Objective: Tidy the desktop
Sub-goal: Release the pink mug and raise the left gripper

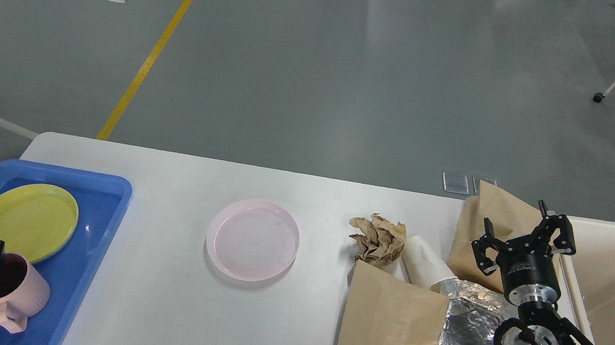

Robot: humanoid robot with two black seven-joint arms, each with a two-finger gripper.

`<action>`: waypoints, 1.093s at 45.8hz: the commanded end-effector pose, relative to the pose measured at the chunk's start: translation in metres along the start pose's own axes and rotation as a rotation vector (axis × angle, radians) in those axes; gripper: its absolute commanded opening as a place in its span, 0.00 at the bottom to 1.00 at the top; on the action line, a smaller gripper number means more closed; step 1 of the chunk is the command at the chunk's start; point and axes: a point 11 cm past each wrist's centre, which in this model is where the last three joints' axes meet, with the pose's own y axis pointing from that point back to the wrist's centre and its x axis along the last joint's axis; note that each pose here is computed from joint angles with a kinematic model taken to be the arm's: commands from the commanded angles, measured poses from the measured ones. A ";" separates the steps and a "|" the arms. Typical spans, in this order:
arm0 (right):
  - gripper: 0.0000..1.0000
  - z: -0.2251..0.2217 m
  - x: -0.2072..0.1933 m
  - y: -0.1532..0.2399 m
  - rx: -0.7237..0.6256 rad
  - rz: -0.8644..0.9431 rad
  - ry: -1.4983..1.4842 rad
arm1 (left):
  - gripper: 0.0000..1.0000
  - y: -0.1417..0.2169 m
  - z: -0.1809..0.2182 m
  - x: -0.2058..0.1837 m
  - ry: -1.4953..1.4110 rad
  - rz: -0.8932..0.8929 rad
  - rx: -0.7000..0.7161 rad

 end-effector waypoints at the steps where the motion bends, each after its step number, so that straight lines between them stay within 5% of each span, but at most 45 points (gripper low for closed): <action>1: 1.00 0.000 0.000 0.000 -0.001 0.000 0.000 | 0.95 0.000 0.001 -0.001 0.002 -0.009 -0.006; 16: 1.00 0.000 0.000 0.000 -0.001 0.000 0.000 | 0.96 0.028 0.011 0.009 0.031 0.017 -0.043; 29: 1.00 0.000 0.000 0.000 0.001 0.000 0.000 | 0.96 0.098 0.035 0.015 0.100 0.038 -0.113; 50: 1.00 0.000 0.000 0.000 0.001 0.000 0.000 | 0.96 0.230 0.167 0.001 -0.105 0.204 -0.083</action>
